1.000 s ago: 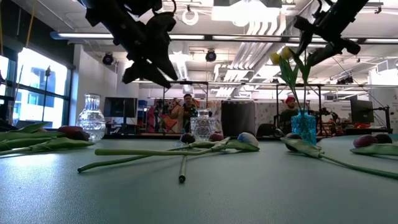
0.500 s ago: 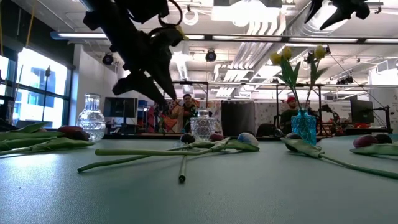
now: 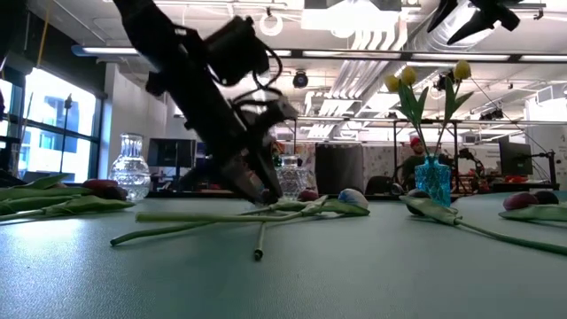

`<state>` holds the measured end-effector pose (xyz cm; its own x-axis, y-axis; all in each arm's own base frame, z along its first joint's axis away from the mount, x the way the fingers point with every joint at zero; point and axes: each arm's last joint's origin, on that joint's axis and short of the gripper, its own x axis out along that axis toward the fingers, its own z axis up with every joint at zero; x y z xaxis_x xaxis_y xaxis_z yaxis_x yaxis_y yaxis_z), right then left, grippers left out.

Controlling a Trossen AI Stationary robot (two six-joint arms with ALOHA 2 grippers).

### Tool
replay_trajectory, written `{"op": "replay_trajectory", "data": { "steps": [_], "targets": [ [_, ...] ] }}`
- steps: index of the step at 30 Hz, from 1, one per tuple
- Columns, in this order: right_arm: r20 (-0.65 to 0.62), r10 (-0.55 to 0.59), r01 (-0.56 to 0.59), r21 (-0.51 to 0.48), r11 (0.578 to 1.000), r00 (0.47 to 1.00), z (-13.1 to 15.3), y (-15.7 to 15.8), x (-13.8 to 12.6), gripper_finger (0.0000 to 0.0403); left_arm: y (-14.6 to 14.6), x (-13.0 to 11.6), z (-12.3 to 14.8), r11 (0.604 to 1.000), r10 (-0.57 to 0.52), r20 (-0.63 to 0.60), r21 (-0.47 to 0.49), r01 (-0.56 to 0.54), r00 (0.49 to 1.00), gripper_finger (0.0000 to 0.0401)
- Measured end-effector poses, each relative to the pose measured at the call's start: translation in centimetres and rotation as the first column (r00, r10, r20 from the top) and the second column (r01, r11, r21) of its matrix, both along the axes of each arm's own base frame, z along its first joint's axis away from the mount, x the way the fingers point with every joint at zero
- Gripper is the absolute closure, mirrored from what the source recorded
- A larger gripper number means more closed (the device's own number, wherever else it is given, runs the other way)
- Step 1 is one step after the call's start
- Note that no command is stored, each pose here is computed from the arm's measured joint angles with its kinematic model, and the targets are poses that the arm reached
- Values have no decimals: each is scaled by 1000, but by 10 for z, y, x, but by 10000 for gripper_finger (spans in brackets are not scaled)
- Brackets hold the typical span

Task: Sort flowers into vase by color
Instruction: Put the black tulip into the right transparent vase

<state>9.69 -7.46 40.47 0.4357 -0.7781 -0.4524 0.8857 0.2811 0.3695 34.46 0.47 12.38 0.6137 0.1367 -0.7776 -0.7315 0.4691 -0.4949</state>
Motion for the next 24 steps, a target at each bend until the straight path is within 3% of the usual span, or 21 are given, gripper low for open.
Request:
{"op": "replay_trajectory", "data": {
  "steps": [5,17,21,24],
  "targets": [
    [-24,42,-41,28,999,999,-3,2,-1,167,4,3,-13,998,49,-14,-25,-49,999,296],
    [-54,101,-99,44,994,993,-4,3,-1,167,4,6,-10,999,44,-25,-1,-44,999,376],
    [-51,113,-110,48,993,992,-4,4,-2,167,4,10,0,1000,3,-4,-9,-3,1000,396],
    [-43,125,-122,52,991,991,-4,7,-5,167,5,9,23,1000,-16,56,1,16,998,395]
  ]
}}
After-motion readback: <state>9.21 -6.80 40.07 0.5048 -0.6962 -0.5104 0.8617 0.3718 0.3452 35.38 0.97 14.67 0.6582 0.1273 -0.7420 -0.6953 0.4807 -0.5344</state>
